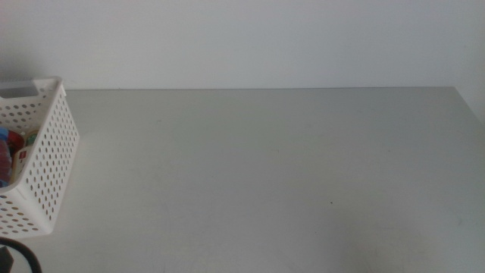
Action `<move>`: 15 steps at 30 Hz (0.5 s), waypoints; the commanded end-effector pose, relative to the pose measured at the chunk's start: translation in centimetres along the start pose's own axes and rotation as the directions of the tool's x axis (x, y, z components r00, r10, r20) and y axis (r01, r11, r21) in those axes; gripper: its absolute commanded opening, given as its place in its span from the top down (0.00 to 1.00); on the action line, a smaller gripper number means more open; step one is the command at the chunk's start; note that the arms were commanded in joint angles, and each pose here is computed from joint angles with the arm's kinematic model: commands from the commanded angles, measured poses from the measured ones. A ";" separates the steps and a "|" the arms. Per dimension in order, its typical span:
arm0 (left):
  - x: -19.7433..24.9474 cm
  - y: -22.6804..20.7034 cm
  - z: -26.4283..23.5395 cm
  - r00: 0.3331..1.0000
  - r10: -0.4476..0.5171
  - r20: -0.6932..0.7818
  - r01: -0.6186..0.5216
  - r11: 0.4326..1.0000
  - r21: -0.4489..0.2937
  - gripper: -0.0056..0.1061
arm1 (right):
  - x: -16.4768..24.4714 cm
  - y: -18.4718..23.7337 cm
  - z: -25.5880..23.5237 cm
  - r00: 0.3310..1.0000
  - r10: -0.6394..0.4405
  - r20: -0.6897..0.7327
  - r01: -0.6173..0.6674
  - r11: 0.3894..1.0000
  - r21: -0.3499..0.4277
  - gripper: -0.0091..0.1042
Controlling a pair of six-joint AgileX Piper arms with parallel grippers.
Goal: Use arms to grab the bottles and put them into the dustbin to the left of the table.
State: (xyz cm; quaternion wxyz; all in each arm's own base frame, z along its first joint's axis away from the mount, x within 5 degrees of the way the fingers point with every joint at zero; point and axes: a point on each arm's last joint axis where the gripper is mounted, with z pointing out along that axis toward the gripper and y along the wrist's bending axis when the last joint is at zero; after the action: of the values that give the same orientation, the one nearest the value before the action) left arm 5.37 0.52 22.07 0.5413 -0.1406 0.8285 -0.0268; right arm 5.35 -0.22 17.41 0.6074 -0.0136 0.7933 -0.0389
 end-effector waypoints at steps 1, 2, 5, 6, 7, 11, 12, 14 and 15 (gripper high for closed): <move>-1.2 -0.2 -0.2 0.994 0.062 0.084 -0.064 0.998 0.021 0.11 | -1.0 -0.2 -0.3 0.995 -0.023 0.100 0.021 0.999 0.025 0.26; -1.1 -0.2 -0.1 0.994 0.082 0.078 -0.084 0.996 0.031 0.11 | -1.0 -0.2 -0.3 0.995 -0.023 0.100 0.021 0.999 0.025 0.26; -0.7 -0.4 0.1 0.993 0.095 0.068 -0.099 0.993 0.065 0.11 | -1.0 -0.2 -0.3 0.995 -0.023 0.100 0.020 1.000 0.024 0.26; -0.6 -0.4 0.2 0.993 0.096 0.072 -0.101 0.992 0.069 0.11 | -1.0 -0.2 -0.3 0.995 -0.023 0.100 0.020 1.000 0.024 0.26; -0.4 -0.3 0.3 0.993 0.096 0.072 -0.101 0.992 0.070 0.11 | -1.0 -0.2 -0.3 0.995 -0.023 0.100 0.020 1.000 0.024 0.26; 0.4 -0.2 0.9 0.993 0.096 0.066 -0.101 0.992 0.070 0.11 | -1.0 -0.2 -0.3 0.995 -0.023 0.100 0.020 1.000 0.024 0.26; 0.8 -0.1 1.1 0.994 0.097 0.057 -0.101 0.993 0.068 0.11 | -1.0 -0.2 -0.3 0.995 -0.023 0.100 0.020 1.000 0.024 0.26; 1.7 0.1 1.5 0.995 0.092 0.040 -0.094 0.993 0.069 0.11 | -1.0 -0.2 -0.3 0.995 -0.023 0.100 0.020 1.000 0.024 0.26; 2.1 0.1 1.8 0.996 0.087 0.033 -0.089 0.994 0.071 0.11 | -1.0 -0.2 -0.3 0.995 -0.023 0.100 0.020 1.000 0.024 0.26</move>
State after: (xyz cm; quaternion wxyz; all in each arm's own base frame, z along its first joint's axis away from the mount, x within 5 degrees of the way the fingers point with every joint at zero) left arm 5.74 0.34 18.64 0.5251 -0.0803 0.8470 -0.0197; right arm 5.34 -0.22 17.40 0.6070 -0.0138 0.7936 -0.0392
